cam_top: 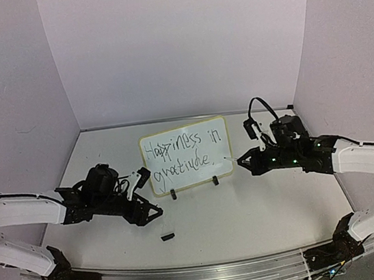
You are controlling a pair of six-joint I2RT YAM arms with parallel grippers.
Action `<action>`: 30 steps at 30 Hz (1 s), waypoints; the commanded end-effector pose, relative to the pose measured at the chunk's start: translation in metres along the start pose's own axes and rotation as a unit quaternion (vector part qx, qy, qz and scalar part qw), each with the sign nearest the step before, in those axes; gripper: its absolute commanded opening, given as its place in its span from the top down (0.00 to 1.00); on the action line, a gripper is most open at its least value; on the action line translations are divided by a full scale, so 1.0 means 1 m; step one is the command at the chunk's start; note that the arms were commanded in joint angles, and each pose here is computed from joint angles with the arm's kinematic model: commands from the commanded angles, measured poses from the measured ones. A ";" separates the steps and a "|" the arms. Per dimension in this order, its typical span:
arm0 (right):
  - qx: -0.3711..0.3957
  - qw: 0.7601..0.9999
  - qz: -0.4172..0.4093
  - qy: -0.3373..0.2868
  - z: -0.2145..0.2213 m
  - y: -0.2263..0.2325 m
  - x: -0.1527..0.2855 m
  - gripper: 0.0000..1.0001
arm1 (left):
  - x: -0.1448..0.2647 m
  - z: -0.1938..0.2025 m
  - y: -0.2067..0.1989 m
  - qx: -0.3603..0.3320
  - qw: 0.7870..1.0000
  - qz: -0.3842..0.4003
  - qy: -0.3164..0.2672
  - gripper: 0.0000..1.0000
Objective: Write a sentence on the whiteboard
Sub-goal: Pick up the pen cap from the center of the board.
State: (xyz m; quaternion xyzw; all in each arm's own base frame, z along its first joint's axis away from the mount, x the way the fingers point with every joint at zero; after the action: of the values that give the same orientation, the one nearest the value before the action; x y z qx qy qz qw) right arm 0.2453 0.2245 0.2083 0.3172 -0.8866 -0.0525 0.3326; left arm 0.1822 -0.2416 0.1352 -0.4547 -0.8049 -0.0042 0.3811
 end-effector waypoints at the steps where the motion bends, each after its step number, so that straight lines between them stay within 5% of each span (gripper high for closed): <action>1: 0.009 0.999 -0.053 0.000 -0.010 0.014 0.006 1.00 | -0.012 0.025 -0.008 0.003 0.998 -0.003 0.066 0.24; 10: -0.002 0.999 -0.050 0.000 -0.002 0.012 0.010 1.00 | -0.035 0.054 -0.025 -0.017 0.990 0.000 0.139 0.37; 20: -0.003 0.999 -0.052 0.004 0.000 0.012 0.009 1.00 | -0.046 0.056 -0.029 -0.032 0.988 -0.001 0.149 0.43; 30: -0.004 0.999 -0.050 0.003 0.002 0.010 0.010 1.00 | -0.053 0.065 -0.036 -0.045 0.983 0.003 0.178 0.61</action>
State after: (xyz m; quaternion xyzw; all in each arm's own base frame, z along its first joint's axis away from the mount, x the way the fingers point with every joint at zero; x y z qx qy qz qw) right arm 0.2350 0.2295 0.2130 0.3583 -0.8672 -0.0662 0.3394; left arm 0.1306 -0.2713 0.0662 -0.4649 -0.7223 -0.1112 0.4997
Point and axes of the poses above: each gripper's point midway between its finger pads, its own x axis back along the fingers, its own y axis along the line the jaws close on, z = x × y, the point moved 6 cm from there along x, back along the fingers, and after that the axes turned 1 degree about x, right-handed, at the moved point
